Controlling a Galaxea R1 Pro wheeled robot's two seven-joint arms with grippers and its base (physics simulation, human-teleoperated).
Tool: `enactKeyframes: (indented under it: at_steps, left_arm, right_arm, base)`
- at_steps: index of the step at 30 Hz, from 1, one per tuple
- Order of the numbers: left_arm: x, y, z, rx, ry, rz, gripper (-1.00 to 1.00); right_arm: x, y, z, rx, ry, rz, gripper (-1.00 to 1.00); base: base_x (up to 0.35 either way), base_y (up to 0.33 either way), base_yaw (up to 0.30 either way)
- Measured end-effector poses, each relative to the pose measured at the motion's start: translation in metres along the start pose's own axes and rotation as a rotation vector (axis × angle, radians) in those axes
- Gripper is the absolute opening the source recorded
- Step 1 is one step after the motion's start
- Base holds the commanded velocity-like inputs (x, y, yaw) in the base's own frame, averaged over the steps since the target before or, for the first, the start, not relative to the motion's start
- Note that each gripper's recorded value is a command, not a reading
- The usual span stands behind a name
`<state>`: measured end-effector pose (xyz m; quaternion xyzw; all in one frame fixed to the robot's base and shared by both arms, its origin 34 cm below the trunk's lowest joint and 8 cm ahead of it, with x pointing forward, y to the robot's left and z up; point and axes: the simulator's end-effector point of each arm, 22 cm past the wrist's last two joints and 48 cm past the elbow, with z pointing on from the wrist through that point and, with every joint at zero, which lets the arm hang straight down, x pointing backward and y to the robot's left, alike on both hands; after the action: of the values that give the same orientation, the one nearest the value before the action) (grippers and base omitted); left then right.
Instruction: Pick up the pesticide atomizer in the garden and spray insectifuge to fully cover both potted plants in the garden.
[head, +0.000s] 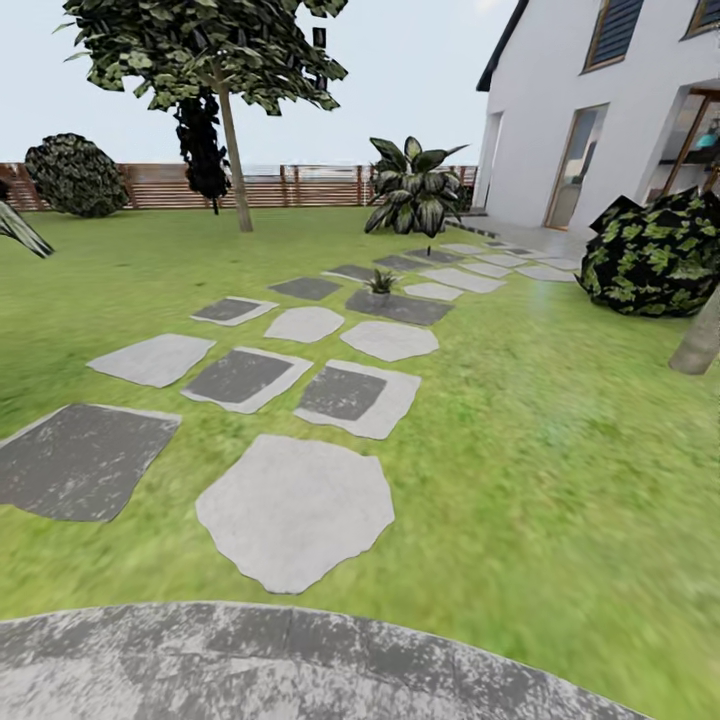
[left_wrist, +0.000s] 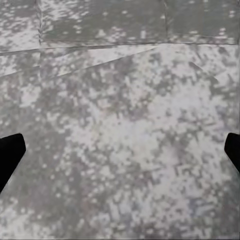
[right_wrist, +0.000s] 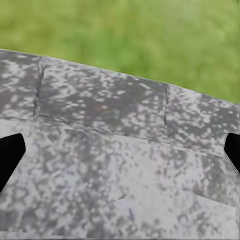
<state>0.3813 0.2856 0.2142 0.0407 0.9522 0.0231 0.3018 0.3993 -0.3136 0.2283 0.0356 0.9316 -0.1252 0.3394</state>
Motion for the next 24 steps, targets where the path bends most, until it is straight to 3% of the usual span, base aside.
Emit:
enactKeyframes:
  at_steps: [17, 24]
  left_arm:
    - [0.0006, 0.0016, 0.0001, -0.003, 0.001, -0.002, 1.00]
    - [0.0014, 0.0015, 0.0001, -0.003, 0.003, -0.002, 1.00]
  right_arm:
    - [0.0011, 0.0004, -0.0001, -0.001, 0.002, -0.002, 1.00]
    - [0.0020, 0.0002, -0.0001, -0.001, 0.004, -0.002, 1.00]
  base:
    - [0.339, 0.000, -0.002]
    - [0.339, 0.000, -0.165]
